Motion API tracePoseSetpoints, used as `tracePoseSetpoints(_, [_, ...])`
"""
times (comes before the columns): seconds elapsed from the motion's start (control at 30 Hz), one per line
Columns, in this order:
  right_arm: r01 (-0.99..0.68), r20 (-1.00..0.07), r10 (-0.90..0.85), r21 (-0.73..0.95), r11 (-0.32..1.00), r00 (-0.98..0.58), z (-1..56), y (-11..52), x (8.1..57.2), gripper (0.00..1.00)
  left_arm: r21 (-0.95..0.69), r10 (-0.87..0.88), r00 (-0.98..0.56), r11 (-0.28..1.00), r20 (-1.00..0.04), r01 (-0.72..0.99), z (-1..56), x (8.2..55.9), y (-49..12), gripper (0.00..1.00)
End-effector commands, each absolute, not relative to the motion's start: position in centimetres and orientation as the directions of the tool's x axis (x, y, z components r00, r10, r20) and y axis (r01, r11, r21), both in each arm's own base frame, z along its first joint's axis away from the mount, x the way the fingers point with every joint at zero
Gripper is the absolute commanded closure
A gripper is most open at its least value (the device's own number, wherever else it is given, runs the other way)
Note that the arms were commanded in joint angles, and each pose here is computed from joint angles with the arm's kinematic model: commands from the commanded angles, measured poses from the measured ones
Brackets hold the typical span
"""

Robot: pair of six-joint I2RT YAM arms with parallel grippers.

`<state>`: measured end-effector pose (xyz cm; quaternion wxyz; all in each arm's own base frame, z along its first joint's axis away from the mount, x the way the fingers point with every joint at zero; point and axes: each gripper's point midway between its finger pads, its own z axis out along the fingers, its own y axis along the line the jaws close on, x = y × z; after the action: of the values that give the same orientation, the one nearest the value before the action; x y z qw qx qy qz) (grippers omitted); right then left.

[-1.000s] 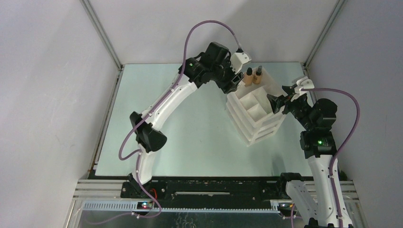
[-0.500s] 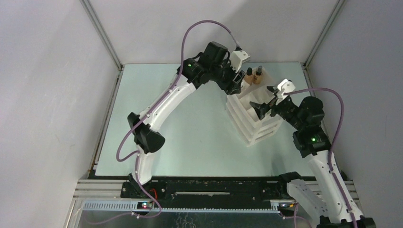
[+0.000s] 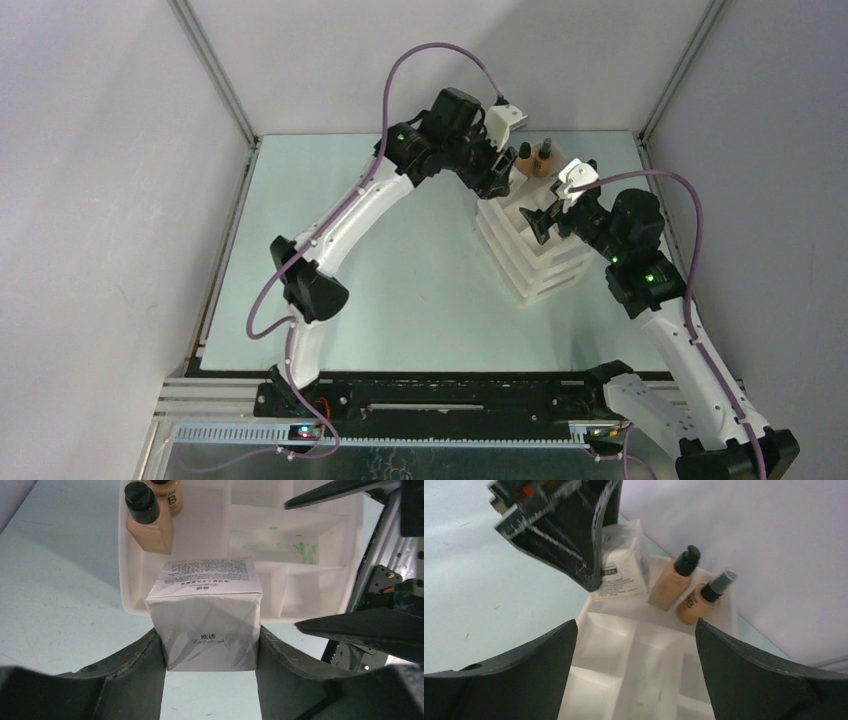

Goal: Organize the makeup
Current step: Place the makeup in the storage box.

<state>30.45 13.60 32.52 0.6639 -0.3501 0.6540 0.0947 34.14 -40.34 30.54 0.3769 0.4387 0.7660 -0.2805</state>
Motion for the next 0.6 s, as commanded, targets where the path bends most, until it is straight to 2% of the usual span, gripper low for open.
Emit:
tracePoseSetpoints(0.0, [-0.526, -0.932, -0.329, -0.358, 0.772, 0.15, 33.9, 11.8, 30.1, 0.04, -0.042, 0.391, -0.246, 0.462, -0.887, 0.886, 33.2, 35.9, -42.0, 0.6])
tracePoseSetpoints(0.33, [-0.503, -0.95, -0.29, -0.309, 0.807, 0.118, 33.4, 9.9, 29.5, 0.05, -0.009, 0.422, -0.239, 0.479, -0.875, 0.878, 30.8, 37.6, -43.0, 0.58])
tracePoseSetpoints(0.57, [-0.492, -0.955, -0.279, -0.29, 0.821, 0.097, 33.2, 9.4, 29.7, 0.05, 0.051, 0.491, -0.231, 0.496, -0.84, 0.867, 28.9, 38.0, -42.3, 0.45])
